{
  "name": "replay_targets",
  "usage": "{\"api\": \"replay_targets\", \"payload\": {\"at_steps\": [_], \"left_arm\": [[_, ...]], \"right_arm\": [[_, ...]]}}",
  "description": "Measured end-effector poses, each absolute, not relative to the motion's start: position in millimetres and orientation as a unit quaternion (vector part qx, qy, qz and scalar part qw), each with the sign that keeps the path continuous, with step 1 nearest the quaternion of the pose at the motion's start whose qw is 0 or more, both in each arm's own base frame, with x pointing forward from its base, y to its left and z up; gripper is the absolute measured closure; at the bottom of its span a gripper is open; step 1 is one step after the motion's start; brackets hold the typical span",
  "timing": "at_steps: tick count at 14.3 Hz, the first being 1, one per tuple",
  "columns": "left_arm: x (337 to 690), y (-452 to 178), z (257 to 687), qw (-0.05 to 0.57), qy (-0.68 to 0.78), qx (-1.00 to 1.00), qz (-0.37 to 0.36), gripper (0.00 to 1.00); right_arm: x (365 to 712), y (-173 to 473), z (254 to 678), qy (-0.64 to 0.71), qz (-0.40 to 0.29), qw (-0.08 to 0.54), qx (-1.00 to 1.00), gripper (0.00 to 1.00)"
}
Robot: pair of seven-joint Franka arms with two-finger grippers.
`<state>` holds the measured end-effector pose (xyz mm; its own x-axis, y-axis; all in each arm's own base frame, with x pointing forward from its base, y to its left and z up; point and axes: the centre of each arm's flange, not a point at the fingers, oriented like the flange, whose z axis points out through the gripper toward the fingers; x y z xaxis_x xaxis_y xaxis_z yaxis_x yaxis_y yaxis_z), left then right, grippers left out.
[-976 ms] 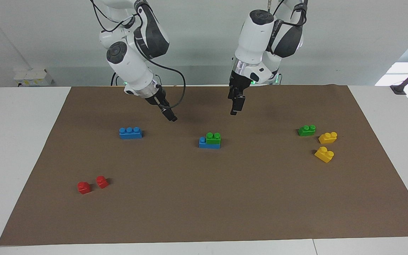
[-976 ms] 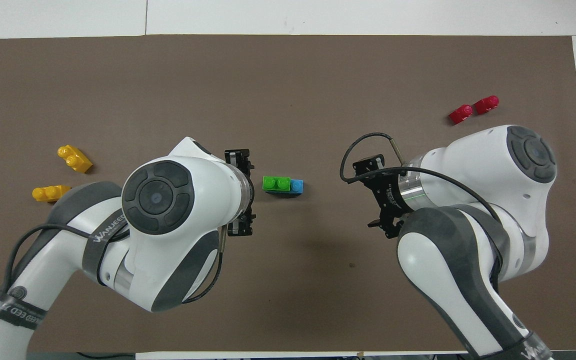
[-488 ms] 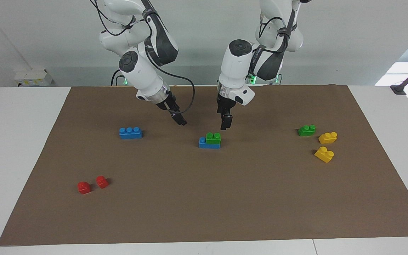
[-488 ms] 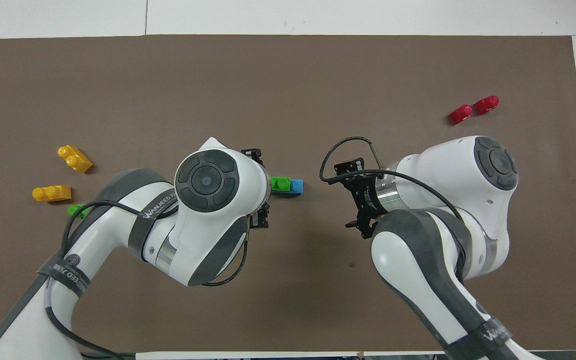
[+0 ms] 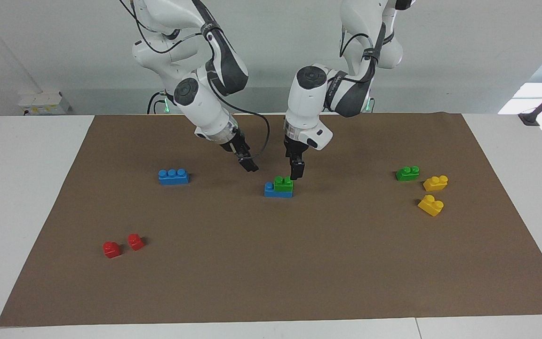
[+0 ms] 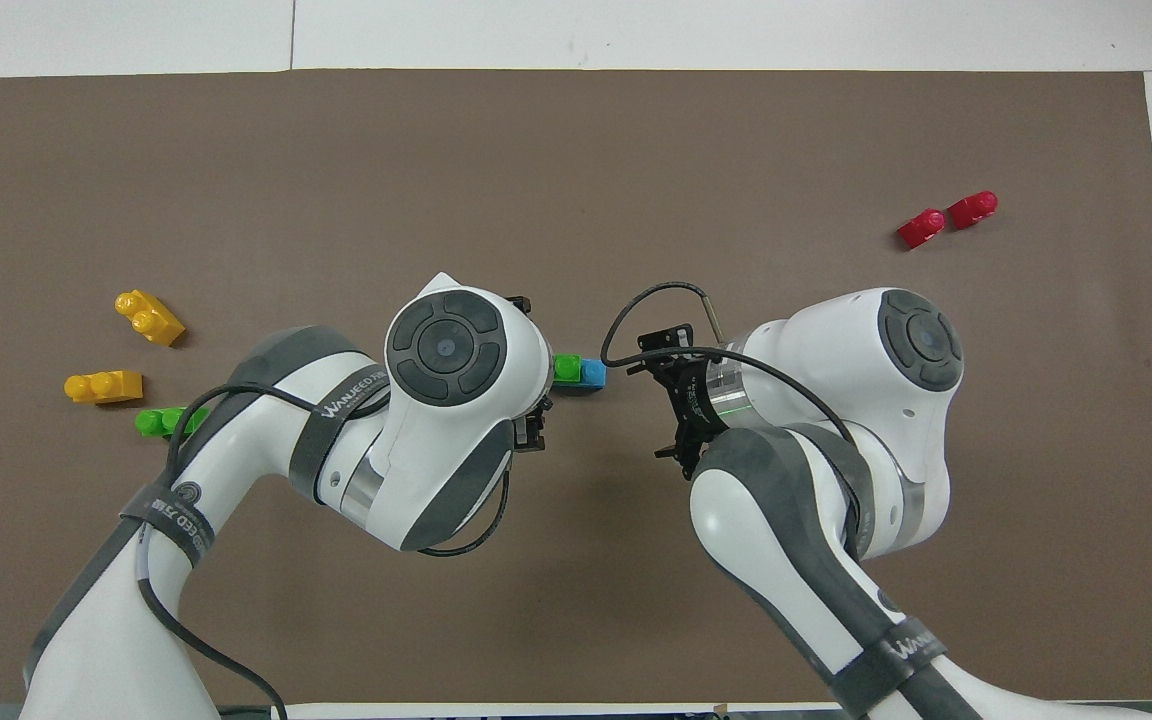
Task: Remove green block with left arm and hold with right
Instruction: 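Lower the left gripper onto the green end while the right gripper lowers onto blue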
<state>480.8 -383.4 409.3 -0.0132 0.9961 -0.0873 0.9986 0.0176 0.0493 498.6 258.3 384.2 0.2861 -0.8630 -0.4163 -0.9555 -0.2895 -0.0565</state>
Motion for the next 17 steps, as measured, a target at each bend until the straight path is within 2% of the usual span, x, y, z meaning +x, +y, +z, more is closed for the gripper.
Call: {"api": "replay_targets", "payload": {"at_steps": [10, 11, 15, 17], "left_arm": [[492, -373, 404, 0.053, 0.702, 0.710, -0.008, 0.00], [495, -370, 404, 0.052, 0.703, 0.709, -0.008, 0.00], [502, -360, 404, 0.052, 0.706, 0.706, -0.007, 0.03], [501, -361, 404, 0.052, 0.706, 0.706, -0.007, 0.00]], "right_arm": [[511, 263, 355, 0.684, 0.202, 0.199, -0.672, 0.00], [512, 262, 351, 0.693, 0.201, 0.197, -0.663, 0.03], [513, 260, 329, 0.706, 0.197, 0.186, -0.655, 0.00], [512, 264, 321, 0.703, 0.195, 0.182, -0.659, 0.00]]}}
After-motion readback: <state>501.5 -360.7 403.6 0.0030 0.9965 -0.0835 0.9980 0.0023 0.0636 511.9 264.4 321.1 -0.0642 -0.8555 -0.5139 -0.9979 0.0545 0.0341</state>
